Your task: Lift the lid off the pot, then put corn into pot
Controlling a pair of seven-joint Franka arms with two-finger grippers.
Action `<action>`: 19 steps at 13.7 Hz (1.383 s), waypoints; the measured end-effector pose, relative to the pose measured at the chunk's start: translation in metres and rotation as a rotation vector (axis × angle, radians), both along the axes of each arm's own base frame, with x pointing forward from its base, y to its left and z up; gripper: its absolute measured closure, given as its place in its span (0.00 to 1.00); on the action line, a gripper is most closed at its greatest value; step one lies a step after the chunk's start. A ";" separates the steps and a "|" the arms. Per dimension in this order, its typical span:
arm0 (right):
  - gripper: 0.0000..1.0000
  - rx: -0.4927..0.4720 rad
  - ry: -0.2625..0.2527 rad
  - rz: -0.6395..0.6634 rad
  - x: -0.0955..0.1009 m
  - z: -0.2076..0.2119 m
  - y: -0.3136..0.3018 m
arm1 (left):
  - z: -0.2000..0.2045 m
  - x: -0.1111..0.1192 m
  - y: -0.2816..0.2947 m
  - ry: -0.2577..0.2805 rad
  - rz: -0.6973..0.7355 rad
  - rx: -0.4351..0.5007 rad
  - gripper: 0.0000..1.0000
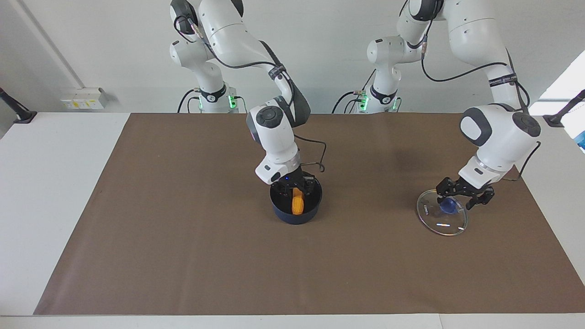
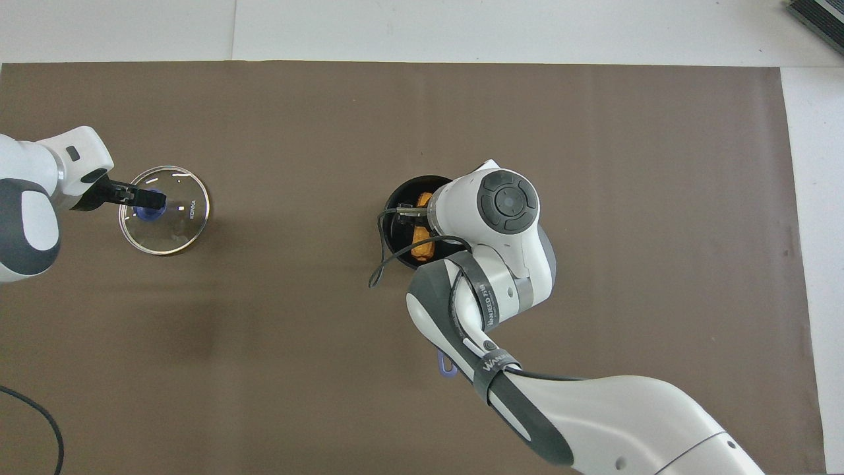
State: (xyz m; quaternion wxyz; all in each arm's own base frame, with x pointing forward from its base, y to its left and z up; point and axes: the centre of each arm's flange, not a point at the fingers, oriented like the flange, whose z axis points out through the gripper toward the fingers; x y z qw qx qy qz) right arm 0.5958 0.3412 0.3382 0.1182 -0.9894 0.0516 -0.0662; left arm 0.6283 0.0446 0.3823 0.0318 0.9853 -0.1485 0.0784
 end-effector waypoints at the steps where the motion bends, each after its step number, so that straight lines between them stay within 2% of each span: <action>1: 0.22 0.003 -0.003 -0.004 0.002 0.002 -0.001 | 0.016 -0.003 0.000 -0.010 -0.007 0.007 0.00; 3: 0.00 0.016 -0.024 -0.021 0.008 0.017 -0.009 | 0.050 -0.010 -0.001 -0.014 -0.017 0.015 0.00; 6: 0.00 0.041 -0.063 -0.061 0.019 0.070 -0.040 | 0.108 -0.025 -0.012 -0.014 -0.016 0.080 0.00; 9: 0.00 0.031 -0.036 -0.074 0.018 0.133 -0.098 | 0.181 -0.037 -0.038 0.012 -0.018 0.117 0.00; 11: 0.00 0.010 0.005 -0.061 0.012 0.163 -0.143 | 0.227 -0.042 -0.043 0.021 -0.021 0.126 0.00; 14: 0.00 -0.026 0.047 -0.041 0.004 0.192 -0.210 | 0.262 -0.055 -0.045 0.059 -0.021 0.126 0.00; 19: 0.00 -0.138 0.065 -0.028 -0.019 0.234 -0.287 | 0.297 -0.073 -0.051 0.110 -0.026 0.099 0.00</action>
